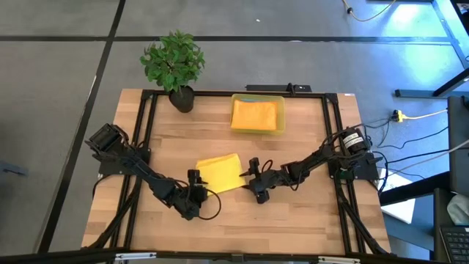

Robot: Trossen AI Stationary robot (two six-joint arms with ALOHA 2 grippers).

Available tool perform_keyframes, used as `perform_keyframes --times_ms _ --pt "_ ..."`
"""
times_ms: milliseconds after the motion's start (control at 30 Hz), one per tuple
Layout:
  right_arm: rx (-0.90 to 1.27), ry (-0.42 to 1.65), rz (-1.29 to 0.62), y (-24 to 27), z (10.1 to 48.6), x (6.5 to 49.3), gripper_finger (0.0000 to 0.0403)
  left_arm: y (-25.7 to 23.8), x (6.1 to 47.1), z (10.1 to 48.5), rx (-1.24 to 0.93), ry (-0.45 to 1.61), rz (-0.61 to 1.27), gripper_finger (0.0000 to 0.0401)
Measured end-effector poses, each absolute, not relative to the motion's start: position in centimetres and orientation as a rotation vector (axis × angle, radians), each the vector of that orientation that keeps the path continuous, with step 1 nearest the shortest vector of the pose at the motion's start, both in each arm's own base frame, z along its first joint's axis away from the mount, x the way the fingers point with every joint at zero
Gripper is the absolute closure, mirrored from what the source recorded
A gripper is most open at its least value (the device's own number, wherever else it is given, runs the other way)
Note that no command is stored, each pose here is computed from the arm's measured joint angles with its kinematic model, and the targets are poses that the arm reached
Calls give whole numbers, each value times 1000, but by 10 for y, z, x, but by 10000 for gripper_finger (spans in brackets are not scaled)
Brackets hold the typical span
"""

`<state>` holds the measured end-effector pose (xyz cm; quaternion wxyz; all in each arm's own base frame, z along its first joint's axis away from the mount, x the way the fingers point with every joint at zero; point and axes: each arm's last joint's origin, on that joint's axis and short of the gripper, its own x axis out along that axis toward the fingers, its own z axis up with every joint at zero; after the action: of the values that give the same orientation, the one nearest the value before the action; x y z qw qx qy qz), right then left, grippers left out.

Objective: Fold microfiber towels
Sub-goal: Put the folded yellow microfiber towel into the yellow bin

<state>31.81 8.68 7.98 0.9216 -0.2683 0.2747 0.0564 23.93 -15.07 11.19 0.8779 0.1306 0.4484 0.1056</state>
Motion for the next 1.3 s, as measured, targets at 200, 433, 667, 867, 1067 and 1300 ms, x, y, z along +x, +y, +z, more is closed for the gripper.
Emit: perform_keyframes --times_ms 200,433,667,867,1067,1300 --pt "-559 582 97 84 78 318 212 -150 238 111 283 949 222 189" --pt "-562 585 97 84 78 318 279 -146 237 109 303 973 234 283" --pt "-567 585 94 86 78 317 388 -132 243 109 304 975 308 393" --pt "-583 563 53 90 95 313 396 -133 263 133 379 985 304 400" --pt "-574 538 -21 93 136 302 397 -133 281 181 491 941 353 400" --pt "-555 490 -123 84 187 282 397 -106 296 223 545 885 392 401"
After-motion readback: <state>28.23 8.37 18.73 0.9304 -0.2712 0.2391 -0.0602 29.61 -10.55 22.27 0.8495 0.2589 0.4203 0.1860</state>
